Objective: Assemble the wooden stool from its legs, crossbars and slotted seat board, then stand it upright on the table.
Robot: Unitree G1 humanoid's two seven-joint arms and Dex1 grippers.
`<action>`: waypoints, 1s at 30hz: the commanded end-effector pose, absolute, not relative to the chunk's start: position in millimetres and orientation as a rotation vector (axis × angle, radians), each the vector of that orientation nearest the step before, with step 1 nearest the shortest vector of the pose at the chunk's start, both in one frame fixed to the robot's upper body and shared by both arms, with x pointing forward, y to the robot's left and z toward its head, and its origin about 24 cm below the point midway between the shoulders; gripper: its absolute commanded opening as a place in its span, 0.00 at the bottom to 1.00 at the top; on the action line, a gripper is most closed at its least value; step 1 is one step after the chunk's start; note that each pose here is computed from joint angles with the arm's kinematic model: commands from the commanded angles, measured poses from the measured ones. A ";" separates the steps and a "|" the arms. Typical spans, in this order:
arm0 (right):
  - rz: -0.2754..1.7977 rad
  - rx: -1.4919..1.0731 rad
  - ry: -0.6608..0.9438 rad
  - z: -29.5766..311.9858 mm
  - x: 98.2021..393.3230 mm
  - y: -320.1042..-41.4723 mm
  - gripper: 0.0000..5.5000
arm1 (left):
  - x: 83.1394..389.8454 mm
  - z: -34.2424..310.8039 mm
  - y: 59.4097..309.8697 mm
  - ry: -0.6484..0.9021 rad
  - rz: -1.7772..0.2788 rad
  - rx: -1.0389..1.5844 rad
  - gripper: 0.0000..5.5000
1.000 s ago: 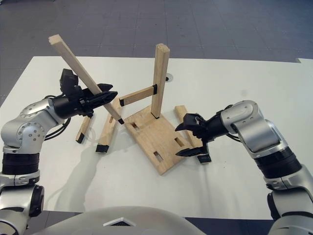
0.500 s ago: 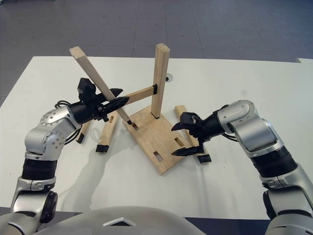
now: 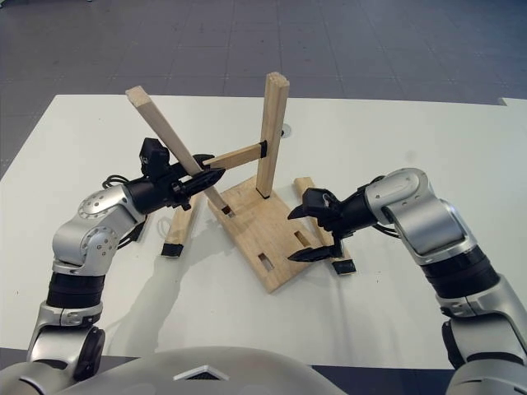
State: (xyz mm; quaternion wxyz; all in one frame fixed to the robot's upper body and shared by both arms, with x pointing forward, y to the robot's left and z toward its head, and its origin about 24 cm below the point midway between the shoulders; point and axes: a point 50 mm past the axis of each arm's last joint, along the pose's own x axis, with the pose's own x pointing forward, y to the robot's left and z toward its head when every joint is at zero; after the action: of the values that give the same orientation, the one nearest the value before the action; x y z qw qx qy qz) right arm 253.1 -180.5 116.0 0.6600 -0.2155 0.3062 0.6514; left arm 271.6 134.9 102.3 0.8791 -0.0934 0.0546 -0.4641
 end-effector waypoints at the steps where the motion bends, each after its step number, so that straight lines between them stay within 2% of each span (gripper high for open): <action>1: 1.479 -0.506 0.665 123.9 256.6 -177.5 0.93 | 271.7 93.5 130.1 0.111 -0.951 -0.218 0.37; 16: 1.565 -0.531 0.719 121.6 247.2 -177.6 0.93 | 270.8 73.8 135.4 0.100 -1.005 -0.139 0.37; 30: 1.563 -0.537 0.708 123.5 248.5 -176.2 0.93 | 280.8 66.1 143.2 0.075 -0.917 -0.143 0.37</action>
State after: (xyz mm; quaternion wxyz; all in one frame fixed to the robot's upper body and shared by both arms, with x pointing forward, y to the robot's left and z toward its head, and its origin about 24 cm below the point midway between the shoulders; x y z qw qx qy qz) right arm 247.1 -175.0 119.6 0.6204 -0.2219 0.3104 0.6852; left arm 279.5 138.0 72.1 0.8839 -0.0820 0.0178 -0.4602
